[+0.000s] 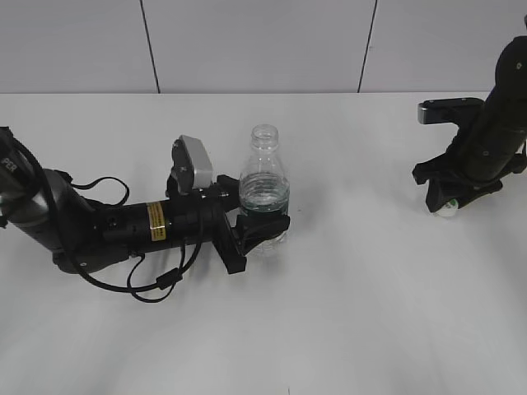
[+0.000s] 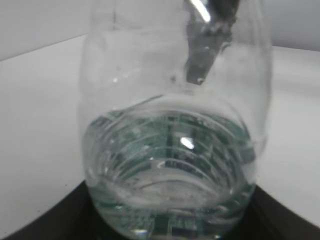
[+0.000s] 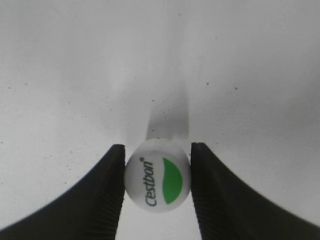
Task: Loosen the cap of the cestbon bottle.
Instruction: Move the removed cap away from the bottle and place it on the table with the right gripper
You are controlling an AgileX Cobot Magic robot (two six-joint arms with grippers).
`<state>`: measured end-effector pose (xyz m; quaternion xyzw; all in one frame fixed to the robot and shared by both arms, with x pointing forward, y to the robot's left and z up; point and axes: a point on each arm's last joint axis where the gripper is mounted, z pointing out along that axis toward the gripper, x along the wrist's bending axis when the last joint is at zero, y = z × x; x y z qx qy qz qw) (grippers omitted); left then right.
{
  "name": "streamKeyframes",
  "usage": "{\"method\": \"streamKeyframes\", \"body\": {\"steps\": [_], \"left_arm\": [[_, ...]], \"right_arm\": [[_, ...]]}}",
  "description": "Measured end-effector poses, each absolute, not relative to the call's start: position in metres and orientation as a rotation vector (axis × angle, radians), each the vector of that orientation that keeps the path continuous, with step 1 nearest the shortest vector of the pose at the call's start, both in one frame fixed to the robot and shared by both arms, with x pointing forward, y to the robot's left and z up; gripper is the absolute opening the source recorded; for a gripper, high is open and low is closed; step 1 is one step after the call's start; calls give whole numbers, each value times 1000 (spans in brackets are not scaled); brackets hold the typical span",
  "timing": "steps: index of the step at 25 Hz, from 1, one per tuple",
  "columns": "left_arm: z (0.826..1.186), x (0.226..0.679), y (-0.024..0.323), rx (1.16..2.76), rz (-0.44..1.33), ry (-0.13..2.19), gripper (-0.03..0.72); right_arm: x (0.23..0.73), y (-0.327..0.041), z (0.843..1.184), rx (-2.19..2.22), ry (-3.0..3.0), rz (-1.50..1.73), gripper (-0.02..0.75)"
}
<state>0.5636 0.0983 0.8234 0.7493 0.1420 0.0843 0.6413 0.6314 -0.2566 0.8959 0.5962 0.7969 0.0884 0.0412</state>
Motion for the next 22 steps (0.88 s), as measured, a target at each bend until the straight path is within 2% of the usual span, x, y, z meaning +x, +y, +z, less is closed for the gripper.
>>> {"method": "streamKeyframes", "body": {"steps": [8,12,14,22], "left_arm": [[823,564,98,1707,193,324,415],[823,564,98,1707,193,324,415],[823,564,98,1707,193,324,415],[823,564,98,1706,191,328,431]], "right_arm": [[631,-257,896,1827,2445,264,380],[628,-257,895,1841,2467,239,526],[627,-257,895,1848,2478,225,570],[625,-257,895,1826,2514,204,575]]}}
